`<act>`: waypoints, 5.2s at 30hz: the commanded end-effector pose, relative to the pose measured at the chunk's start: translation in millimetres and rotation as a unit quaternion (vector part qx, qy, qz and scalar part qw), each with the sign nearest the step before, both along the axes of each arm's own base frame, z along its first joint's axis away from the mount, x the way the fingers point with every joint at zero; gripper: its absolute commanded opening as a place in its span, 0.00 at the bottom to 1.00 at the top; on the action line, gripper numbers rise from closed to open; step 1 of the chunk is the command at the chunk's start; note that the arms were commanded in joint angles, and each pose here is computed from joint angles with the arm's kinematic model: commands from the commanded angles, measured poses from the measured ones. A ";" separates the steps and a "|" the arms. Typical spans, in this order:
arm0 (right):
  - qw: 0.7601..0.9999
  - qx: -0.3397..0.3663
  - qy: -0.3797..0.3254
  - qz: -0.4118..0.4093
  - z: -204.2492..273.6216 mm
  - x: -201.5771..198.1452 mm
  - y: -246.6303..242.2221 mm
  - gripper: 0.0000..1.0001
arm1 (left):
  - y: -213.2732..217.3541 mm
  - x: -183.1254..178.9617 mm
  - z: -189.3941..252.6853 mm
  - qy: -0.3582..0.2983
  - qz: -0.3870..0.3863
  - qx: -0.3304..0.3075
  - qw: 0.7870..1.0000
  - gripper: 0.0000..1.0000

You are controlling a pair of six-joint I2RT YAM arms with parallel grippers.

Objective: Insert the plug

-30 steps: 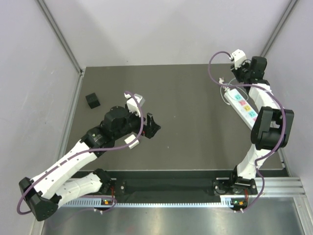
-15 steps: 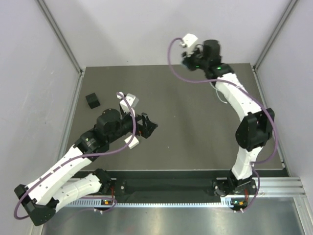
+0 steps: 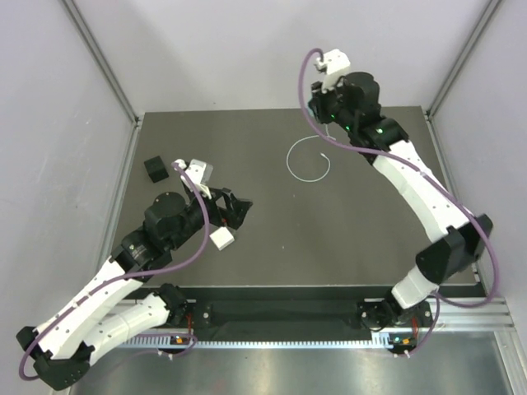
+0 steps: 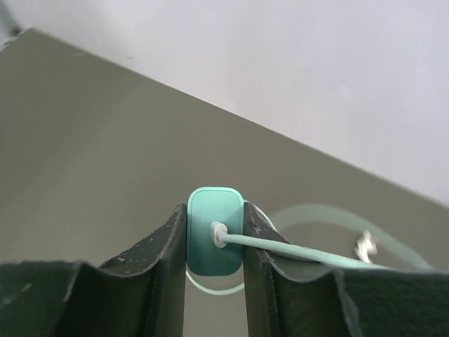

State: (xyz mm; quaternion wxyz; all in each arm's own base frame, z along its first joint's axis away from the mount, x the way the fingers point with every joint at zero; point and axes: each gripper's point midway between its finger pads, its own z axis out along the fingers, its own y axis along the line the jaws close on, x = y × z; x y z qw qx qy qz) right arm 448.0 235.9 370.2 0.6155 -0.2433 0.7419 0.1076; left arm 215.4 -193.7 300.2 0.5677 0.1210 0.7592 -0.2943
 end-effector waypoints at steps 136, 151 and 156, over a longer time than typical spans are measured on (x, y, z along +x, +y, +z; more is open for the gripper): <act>0.974 -0.123 0.166 -0.088 -287.3 41.8 -346.3 0.00 | -38.0 -9.7 -6.9 -0.010 -0.086 -0.022 0.996 0.98; 0.960 -0.081 0.243 -0.116 -354.0 12.0 -349.5 0.00 | -35.4 -7.1 -5.5 -0.014 -0.077 -0.020 0.997 0.98; 0.960 -0.071 0.246 -0.116 -355.3 12.1 -348.7 0.00 | -36.0 -8.0 -5.8 -0.013 -0.080 -0.020 0.996 0.98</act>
